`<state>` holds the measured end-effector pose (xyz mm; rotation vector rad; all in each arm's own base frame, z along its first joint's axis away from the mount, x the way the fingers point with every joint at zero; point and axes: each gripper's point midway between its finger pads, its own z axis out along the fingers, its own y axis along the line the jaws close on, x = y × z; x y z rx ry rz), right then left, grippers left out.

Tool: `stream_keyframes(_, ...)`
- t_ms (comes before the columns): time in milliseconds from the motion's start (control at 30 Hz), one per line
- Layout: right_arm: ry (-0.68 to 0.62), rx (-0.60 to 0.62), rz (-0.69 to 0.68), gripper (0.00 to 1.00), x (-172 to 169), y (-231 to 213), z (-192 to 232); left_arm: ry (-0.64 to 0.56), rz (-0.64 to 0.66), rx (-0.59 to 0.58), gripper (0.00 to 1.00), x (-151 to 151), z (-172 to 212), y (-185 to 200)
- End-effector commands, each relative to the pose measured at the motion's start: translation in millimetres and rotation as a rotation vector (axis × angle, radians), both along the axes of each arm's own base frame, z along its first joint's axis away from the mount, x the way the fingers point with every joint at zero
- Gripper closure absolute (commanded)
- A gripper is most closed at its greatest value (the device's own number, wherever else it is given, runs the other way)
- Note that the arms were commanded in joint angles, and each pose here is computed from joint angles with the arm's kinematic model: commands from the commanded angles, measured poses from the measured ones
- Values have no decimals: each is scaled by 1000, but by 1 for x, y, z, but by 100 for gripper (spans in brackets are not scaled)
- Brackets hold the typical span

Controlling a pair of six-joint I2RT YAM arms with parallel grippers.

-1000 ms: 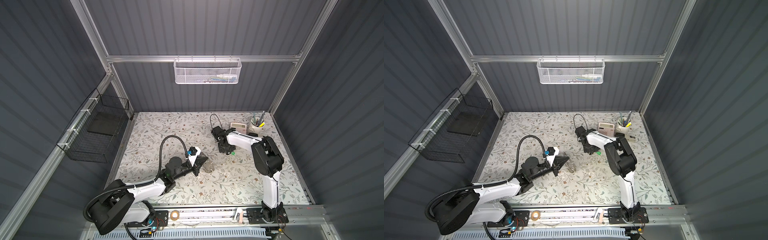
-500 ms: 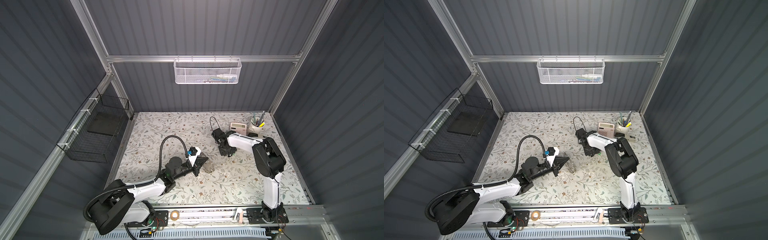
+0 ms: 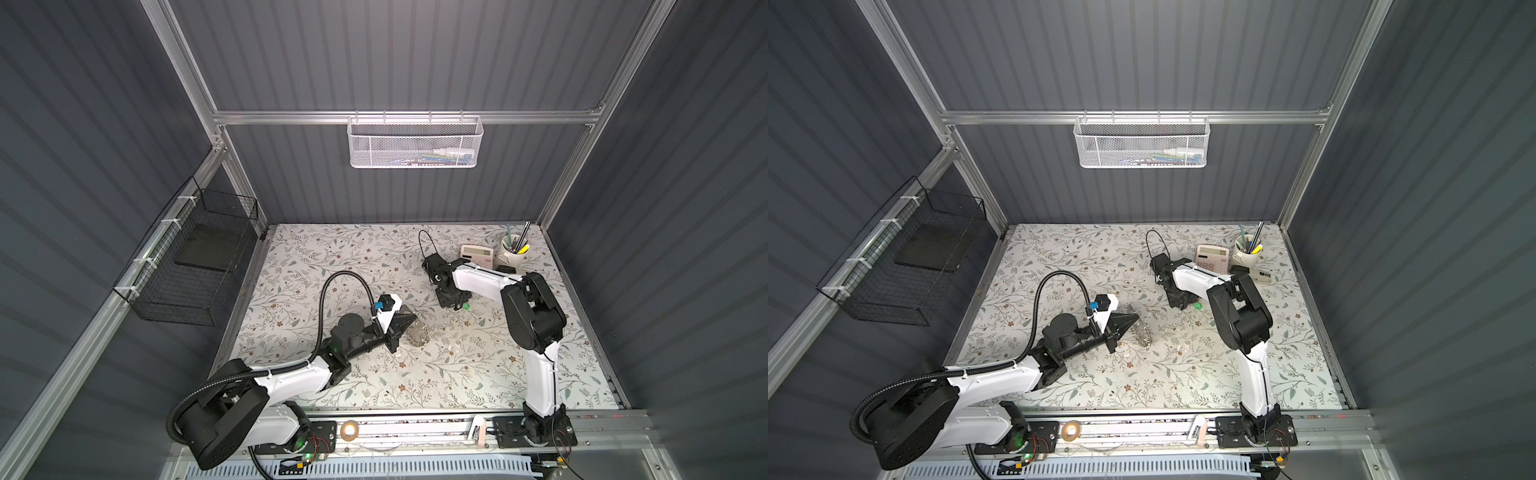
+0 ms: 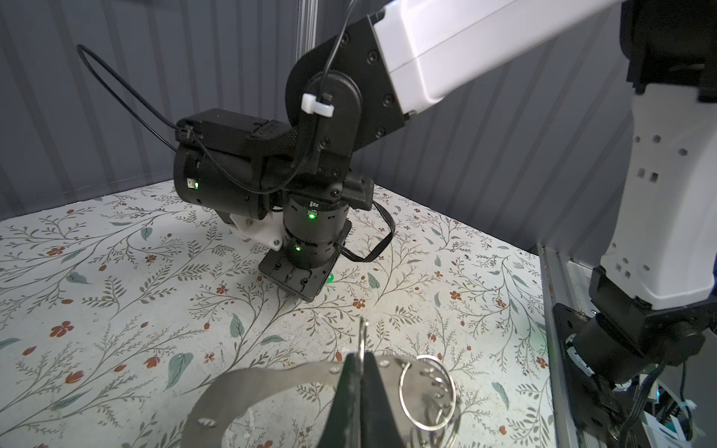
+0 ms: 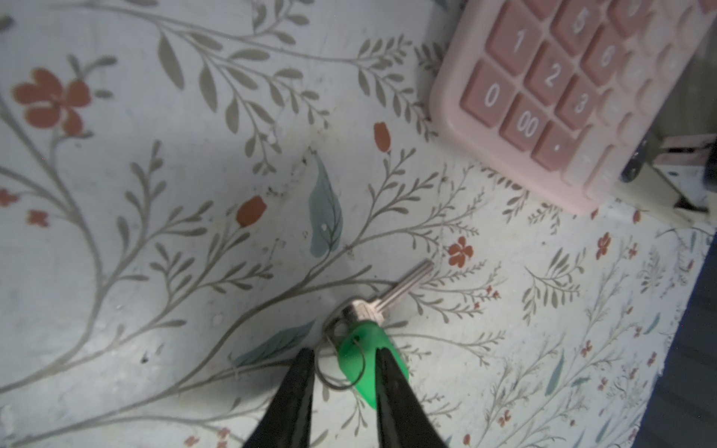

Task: Put the keys on the keyring

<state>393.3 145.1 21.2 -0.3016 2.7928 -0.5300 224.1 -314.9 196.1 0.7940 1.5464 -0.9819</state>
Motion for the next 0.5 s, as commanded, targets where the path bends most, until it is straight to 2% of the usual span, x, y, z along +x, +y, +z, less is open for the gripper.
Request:
stream_keyframes(0, 25, -18, 0, 71, 1, -4, -8, -53, -20, -69, 100, -4, 29, -2)
stream_keyframes(467, -3, -25, 1, 84, 8, -5, -1, -49, -25, -69, 100, -4, 28, -2)
